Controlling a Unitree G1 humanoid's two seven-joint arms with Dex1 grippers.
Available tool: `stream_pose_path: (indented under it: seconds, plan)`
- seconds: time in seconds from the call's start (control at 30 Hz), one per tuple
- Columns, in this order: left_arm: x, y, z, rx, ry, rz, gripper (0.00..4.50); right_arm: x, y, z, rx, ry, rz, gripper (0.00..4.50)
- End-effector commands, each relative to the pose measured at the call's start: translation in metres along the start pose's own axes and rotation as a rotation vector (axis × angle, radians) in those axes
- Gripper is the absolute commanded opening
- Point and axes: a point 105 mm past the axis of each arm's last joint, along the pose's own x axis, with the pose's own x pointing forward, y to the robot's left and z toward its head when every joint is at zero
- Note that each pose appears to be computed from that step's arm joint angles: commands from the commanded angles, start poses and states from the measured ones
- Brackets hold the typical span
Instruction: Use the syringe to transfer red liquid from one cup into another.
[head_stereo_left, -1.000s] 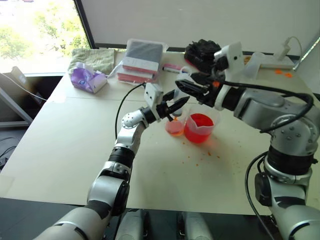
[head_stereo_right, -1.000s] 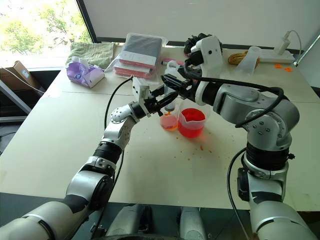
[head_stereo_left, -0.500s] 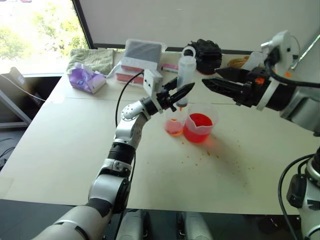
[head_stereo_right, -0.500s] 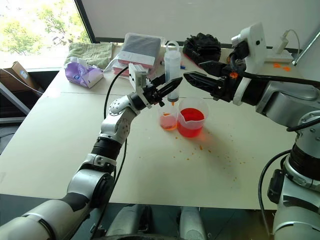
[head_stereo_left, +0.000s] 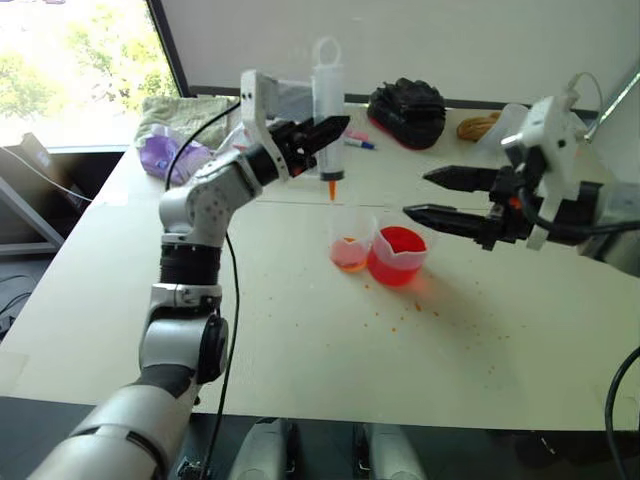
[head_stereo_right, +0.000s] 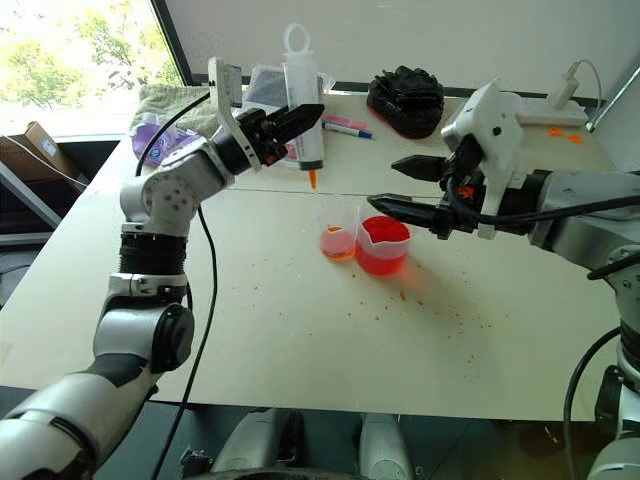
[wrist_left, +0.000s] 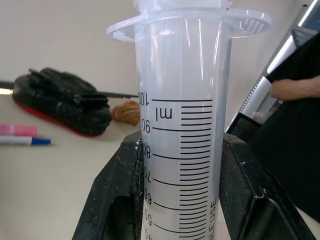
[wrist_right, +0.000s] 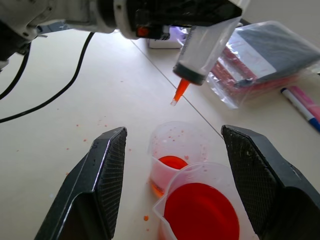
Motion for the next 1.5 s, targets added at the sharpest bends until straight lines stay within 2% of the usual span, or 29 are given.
stream_pose_path:
  seconds: [0.03,0.13,0.23,0.37,0.67,0.97,1.03,1.17,1.27,1.4,1.5]
  plan:
    - [-0.004,0.002,0.019,-0.106,0.037,0.063,1.46,-0.003,0.006,0.008,-0.094,0.026,0.071,3.13]
    - [-0.011,0.018,0.007,-0.113,0.158,0.203,1.46,-0.001,0.006,0.006,-0.113,0.044,0.098,3.13]
    - [-0.021,0.032,-0.014,-0.196,0.287,0.325,1.46,0.000,0.004,0.005,-0.125,0.066,0.114,3.13]
    - [-0.040,0.042,-0.057,-0.247,0.532,0.449,1.46,0.002,0.003,0.004,-0.137,0.081,0.125,3.13]
    - [-0.063,0.049,-0.113,-0.275,0.753,0.560,1.46,0.003,0.009,0.005,-0.184,0.094,0.170,3.13]
    - [-0.079,0.060,-0.133,-0.298,0.808,0.655,1.46,0.001,0.019,0.001,-0.205,0.116,0.215,3.13]
    - [-0.082,0.062,-0.138,-0.315,0.818,0.665,2.45,0.001,0.019,0.000,-0.211,0.122,0.218,3.19]
    - [-0.084,0.062,-0.141,-0.335,0.819,0.661,3.60,0.003,0.019,-0.002,-0.220,0.127,0.223,3.19]
    - [-0.085,0.064,-0.135,-0.315,0.792,0.667,4.37,0.003,0.019,-0.002,-0.228,0.126,0.227,3.19]
    - [-0.079,0.062,-0.109,-0.239,0.661,0.618,4.47,0.004,0.018,-0.004,-0.234,0.126,0.232,3.19]
    - [-0.080,0.060,-0.098,-0.193,0.636,0.588,4.47,0.004,0.020,-0.006,-0.242,0.126,0.252,3.19]
